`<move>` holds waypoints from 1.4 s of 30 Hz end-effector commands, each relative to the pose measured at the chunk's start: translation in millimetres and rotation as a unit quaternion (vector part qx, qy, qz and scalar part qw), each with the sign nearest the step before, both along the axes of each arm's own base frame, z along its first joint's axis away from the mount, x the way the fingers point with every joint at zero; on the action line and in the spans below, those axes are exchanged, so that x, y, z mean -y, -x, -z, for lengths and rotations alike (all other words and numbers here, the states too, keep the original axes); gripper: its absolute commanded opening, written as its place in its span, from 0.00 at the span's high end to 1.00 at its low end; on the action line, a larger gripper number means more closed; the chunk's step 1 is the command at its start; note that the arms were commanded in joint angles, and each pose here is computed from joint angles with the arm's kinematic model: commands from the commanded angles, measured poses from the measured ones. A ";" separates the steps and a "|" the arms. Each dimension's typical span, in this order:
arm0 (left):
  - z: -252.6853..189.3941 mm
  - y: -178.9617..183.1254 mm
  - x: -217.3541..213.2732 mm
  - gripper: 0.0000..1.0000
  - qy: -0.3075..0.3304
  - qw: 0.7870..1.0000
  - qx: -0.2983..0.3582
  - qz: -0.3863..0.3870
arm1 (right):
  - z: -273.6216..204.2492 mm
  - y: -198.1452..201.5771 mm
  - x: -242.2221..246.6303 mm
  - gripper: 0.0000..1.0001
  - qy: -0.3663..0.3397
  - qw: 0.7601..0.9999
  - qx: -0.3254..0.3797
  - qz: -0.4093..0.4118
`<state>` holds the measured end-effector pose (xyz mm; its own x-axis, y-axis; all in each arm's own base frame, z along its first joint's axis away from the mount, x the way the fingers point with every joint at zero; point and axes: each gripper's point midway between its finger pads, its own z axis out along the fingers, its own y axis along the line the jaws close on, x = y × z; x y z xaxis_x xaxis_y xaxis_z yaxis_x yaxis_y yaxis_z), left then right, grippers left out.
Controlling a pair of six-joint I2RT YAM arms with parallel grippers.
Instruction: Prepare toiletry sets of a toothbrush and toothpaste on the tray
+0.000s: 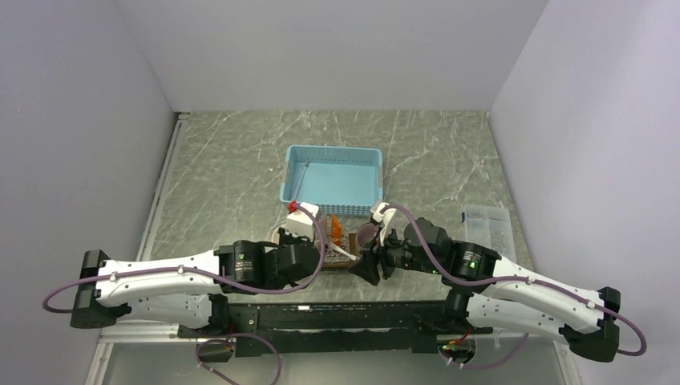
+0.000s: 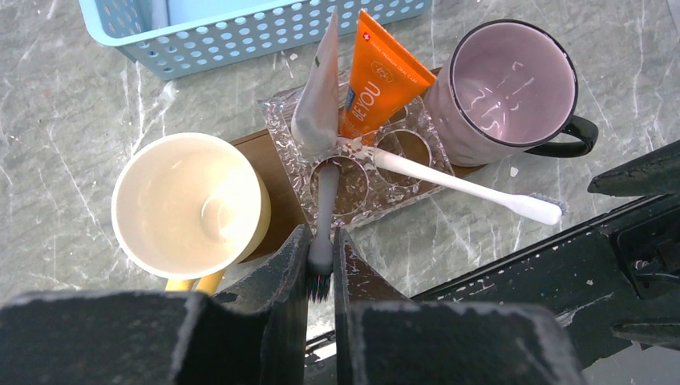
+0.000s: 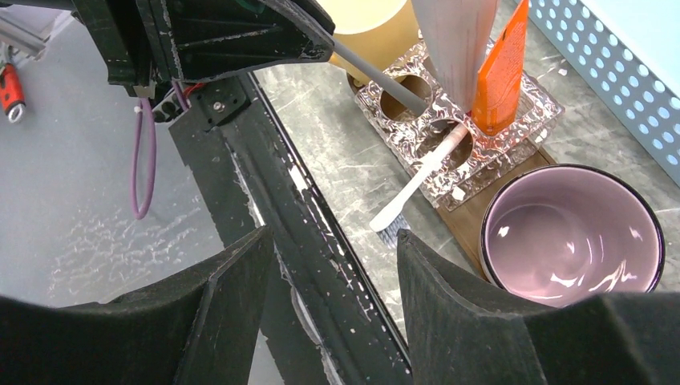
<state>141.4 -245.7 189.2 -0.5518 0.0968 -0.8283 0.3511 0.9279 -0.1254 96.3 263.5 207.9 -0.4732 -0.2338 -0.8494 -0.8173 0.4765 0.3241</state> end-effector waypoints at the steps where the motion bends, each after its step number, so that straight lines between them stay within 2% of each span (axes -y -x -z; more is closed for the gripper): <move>1: -7.1 -2.5 0.1 0.90 0.031 0.999 0.013 -0.015 | -10.1 -0.3 -7.1 0.40 -0.024 1.000 0.002 -0.004; 6: -3.2 -2.5 -0.1 0.80 0.025 1.000 0.012 -0.014 | -9.3 -0.1 -8.0 0.40 -0.025 1.000 0.000 -0.005; 14: -3.0 -0.9 3.5 0.70 0.029 1.000 0.010 -0.008 | -7.3 0.0 -8.1 0.40 -0.022 1.000 -0.002 -0.005; 21: -4.0 0.0 2.1 0.68 0.030 0.999 0.010 -0.009 | -6.4 0.8 -8.5 0.40 -0.023 1.000 -0.004 -0.006; 28: -20.3 -0.8 -3.2 0.62 0.031 0.999 0.018 -0.007 | -9.4 -1.3 -7.3 0.40 -0.024 1.000 -0.001 0.001; 37: -45.7 -0.3 -6.0 0.44 0.033 0.999 0.035 0.017 | -21.9 -14.8 -2.6 0.34 -0.023 0.999 0.015 0.038; 42: -65.0 -0.6 -7.9 0.29 0.033 0.997 0.053 0.045 | -32.0 -31.3 -0.1 0.30 -0.006 0.996 0.029 0.079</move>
<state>141.1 -240.0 224.4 -0.5007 0.0823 -0.8617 0.3989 0.9054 -0.1453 108.9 263.2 209.2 -0.4818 -0.2169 -0.8490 -0.7847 0.5381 0.3078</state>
